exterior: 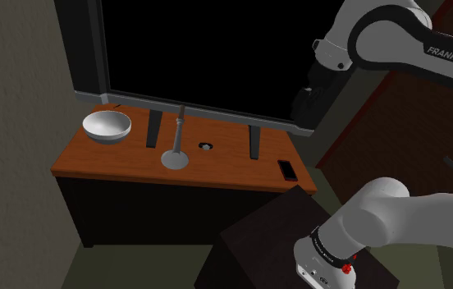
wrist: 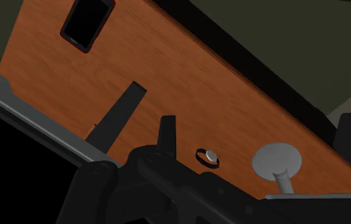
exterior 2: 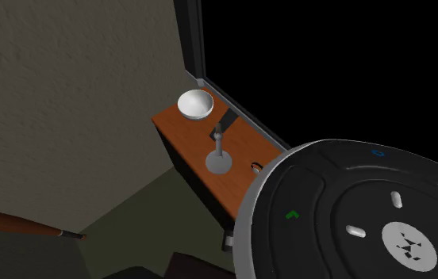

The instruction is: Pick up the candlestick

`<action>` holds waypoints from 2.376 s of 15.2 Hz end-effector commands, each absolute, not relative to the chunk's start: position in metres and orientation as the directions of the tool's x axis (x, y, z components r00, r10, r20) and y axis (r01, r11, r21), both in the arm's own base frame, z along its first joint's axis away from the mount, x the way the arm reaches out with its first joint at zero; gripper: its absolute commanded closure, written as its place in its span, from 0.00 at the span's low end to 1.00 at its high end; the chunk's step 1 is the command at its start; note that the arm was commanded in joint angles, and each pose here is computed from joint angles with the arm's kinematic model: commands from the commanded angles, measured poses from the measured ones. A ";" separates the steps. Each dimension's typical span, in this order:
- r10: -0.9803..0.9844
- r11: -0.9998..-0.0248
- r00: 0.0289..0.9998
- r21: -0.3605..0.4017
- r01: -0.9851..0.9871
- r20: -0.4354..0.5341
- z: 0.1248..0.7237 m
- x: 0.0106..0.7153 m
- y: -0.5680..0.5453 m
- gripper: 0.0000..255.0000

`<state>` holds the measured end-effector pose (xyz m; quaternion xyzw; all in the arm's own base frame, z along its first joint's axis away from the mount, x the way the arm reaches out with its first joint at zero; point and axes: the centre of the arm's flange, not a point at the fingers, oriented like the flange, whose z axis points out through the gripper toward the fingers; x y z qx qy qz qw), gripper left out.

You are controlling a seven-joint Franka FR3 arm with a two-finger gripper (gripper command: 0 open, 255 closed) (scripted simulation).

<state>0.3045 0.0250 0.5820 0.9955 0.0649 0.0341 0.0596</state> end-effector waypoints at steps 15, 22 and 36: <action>0.168 -0.982 0.969 0.118 0.148 0.182 0.483 0.419 0.104 0.00; 0.184 -0.980 0.952 0.116 0.160 0.243 0.440 0.480 0.145 0.00; 0.210 -0.977 0.915 0.115 0.181 0.345 0.370 0.589 0.222 0.00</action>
